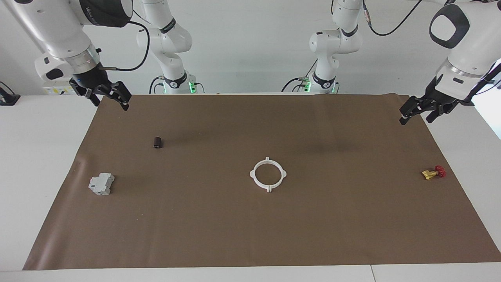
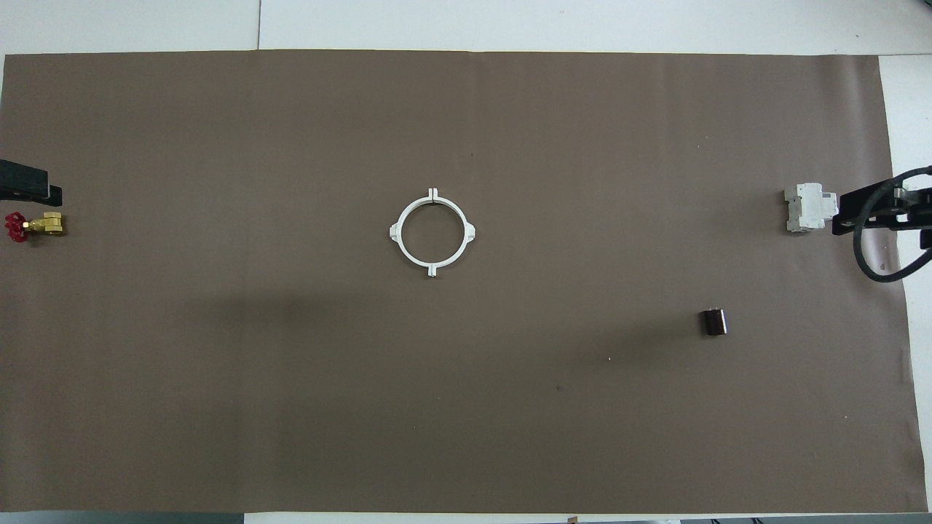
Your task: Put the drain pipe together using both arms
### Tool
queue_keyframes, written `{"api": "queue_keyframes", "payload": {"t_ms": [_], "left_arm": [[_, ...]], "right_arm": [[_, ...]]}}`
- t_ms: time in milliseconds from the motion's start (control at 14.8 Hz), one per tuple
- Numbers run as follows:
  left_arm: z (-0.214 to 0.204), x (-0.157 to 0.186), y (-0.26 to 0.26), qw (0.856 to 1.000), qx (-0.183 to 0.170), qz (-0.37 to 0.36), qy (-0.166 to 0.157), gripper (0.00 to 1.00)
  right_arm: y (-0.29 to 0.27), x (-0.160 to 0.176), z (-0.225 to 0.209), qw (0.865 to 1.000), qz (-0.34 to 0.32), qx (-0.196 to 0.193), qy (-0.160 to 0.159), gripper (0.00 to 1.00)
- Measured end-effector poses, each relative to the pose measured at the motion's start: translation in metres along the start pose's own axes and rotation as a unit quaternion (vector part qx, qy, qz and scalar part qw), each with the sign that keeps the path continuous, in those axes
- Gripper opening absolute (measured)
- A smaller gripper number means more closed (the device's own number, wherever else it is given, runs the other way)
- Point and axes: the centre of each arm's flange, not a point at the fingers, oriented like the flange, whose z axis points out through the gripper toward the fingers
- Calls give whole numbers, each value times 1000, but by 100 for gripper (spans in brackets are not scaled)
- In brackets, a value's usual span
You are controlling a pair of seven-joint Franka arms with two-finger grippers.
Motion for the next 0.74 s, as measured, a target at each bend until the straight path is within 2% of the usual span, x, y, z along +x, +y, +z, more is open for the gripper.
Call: {"api": "queue_keyframes", "payload": {"t_ms": [745], "left_arm": [[-3, -4, 0, 1000, 12, 4, 0, 100]], "right_arm": [[0, 0, 0, 1000, 0, 0, 0, 100]]}}
